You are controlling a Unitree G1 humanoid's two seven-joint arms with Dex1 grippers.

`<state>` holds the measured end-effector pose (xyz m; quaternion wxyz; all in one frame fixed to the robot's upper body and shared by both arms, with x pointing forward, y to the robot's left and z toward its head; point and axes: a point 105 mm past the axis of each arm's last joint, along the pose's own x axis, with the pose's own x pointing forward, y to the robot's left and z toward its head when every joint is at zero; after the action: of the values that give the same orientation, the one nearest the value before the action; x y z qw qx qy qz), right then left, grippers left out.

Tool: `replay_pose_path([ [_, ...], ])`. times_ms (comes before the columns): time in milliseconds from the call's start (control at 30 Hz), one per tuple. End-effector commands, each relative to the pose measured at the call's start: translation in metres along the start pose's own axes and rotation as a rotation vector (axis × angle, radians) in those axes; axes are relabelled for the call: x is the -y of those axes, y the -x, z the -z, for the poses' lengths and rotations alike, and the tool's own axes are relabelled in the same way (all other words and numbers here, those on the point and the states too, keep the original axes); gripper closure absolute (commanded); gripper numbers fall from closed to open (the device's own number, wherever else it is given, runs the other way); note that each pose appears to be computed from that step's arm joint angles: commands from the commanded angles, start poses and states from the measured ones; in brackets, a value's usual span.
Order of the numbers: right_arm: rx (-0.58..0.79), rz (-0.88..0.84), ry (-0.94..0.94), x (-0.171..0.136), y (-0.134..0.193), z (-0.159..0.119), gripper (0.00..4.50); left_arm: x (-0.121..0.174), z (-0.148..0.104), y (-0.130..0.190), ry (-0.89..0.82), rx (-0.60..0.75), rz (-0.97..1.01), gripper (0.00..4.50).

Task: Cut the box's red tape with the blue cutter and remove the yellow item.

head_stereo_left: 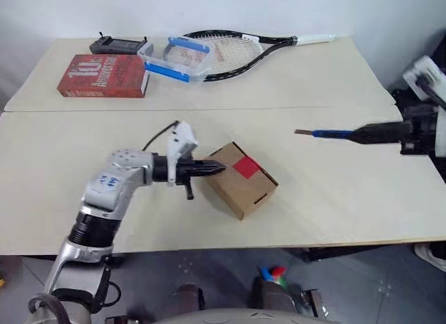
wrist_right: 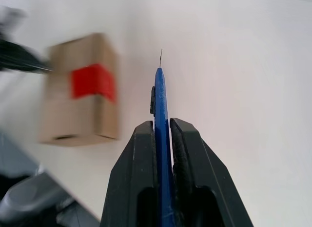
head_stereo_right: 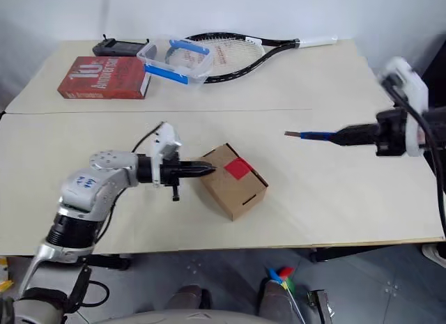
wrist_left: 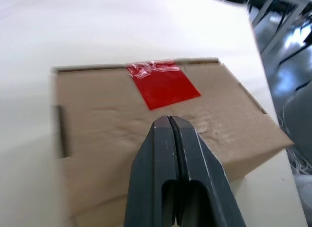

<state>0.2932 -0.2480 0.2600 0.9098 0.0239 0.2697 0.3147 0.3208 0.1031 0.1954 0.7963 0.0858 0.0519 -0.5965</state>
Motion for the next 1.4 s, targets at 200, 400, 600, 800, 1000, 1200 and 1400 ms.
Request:
replay_pose_path([
  [200,0.325,0.206,0.009,0.078,-0.014,0.044,4.35,-0.002,0.014,0.069,0.064,-0.105,-0.036,4.5],
  [400,0.477,0.416,0.056,0.123,-0.019,0.062,4.35,0.002,0.029,0.074,0.097,-0.093,-0.102,4.5],
  [600,0.463,0.286,0.089,0.107,-0.009,0.065,2.7,0.018,0.049,0.071,0.136,-0.103,-0.141,4.5],
  [800,0.377,0.034,0.235,0.053,-0.016,0.051,1.53,0.036,0.063,0.06,0.206,-0.118,-0.137,4.5],
  [1000,0.319,-0.162,0.407,-0.011,-0.087,0.055,2.54,0.031,0.073,0.032,0.189,-0.103,-0.223,4.5],
  [1200,0.367,-0.123,0.482,-0.03,-0.141,0.058,4.47,0.027,0.081,0.012,0.19,-0.113,-0.284,4.5],
  [1400,0.394,-0.238,0.477,-0.064,-0.165,0.058,4.47,0.025,0.081,0.007,0.188,-0.112,-0.298,4.5],
])
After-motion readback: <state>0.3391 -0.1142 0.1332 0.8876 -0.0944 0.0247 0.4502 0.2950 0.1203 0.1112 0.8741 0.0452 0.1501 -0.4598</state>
